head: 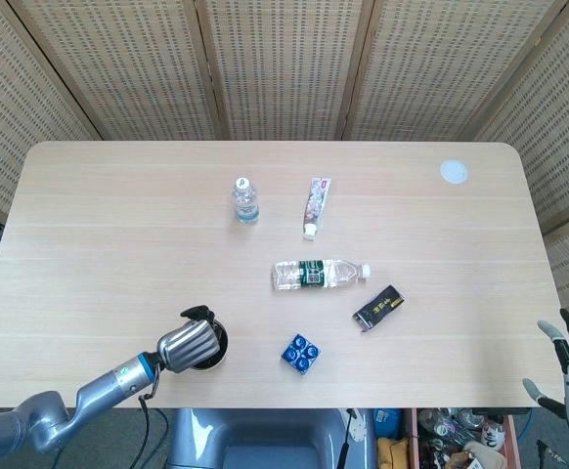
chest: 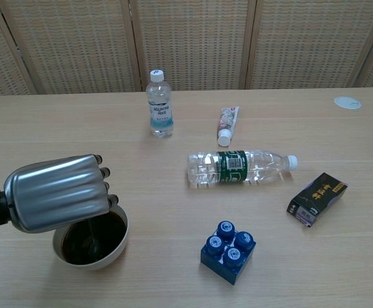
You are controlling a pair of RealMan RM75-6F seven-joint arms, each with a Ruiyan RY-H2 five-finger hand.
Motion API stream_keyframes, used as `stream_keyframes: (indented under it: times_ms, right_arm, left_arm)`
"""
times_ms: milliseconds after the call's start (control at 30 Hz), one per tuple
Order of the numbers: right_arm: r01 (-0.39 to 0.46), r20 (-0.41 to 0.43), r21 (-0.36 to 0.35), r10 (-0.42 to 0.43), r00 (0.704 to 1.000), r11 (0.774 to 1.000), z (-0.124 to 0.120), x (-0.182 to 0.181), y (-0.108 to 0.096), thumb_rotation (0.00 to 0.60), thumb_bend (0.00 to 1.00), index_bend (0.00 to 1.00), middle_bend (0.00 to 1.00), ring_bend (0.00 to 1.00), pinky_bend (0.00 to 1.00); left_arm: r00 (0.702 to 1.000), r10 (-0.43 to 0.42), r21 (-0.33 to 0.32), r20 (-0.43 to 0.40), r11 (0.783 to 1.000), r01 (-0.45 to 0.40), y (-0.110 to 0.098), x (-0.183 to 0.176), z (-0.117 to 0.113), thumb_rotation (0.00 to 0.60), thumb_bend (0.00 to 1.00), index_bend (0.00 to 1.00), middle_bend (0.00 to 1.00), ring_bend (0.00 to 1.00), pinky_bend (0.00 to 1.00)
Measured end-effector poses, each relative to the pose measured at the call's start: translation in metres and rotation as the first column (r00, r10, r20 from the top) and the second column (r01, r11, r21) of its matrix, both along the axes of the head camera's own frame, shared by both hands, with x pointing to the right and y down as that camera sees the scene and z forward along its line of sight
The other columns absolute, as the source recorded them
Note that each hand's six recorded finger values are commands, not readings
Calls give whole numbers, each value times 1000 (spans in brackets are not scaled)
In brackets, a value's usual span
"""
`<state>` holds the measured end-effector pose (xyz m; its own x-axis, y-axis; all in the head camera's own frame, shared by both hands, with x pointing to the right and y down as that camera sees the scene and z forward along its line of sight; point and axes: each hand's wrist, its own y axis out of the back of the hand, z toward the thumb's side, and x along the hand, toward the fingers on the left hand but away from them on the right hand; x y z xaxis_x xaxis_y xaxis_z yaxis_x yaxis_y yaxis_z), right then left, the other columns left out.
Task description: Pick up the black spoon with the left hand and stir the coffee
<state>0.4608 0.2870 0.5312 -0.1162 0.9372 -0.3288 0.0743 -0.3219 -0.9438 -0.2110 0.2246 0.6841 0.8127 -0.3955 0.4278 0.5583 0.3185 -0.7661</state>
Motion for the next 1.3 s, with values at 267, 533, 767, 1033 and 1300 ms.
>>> stream_keyframes:
  times_ms: [267,533,767,1033,1300]
  right_arm:
    - [-6,-5,4,6,1000,1000,-2,3,1,600,199,216,117,0,0]
    - [-16,-10,-1,16,1000,1000,-2,6,3,600,199,216,116,0,0]
    - [-22,-17,-5,22,1000,1000,-2,7,4,600,199,216,117,0,0]
    - [-11,-13,-7,11,1000,1000,-1,4,2,600,199,216,117,0,0]
    - [-4,-9,-5,4,1000,1000,0,2,0,600,199,216,117,0,0]
  left_arm:
    - [1000,-8,10,4,1000,8,-3,15,5,600,391,728,757,628,695]
    - [999,-33,26,22,999,32,-13,26,16,600,391,728,758,628,695]
    - [997,-66,48,46,997,63,-25,27,27,600,391,728,758,628,695]
    - [994,-91,50,53,995,89,-30,14,25,600,392,728,757,628,695]
    - [995,-89,23,48,996,88,-22,-2,13,600,391,728,757,628,695]
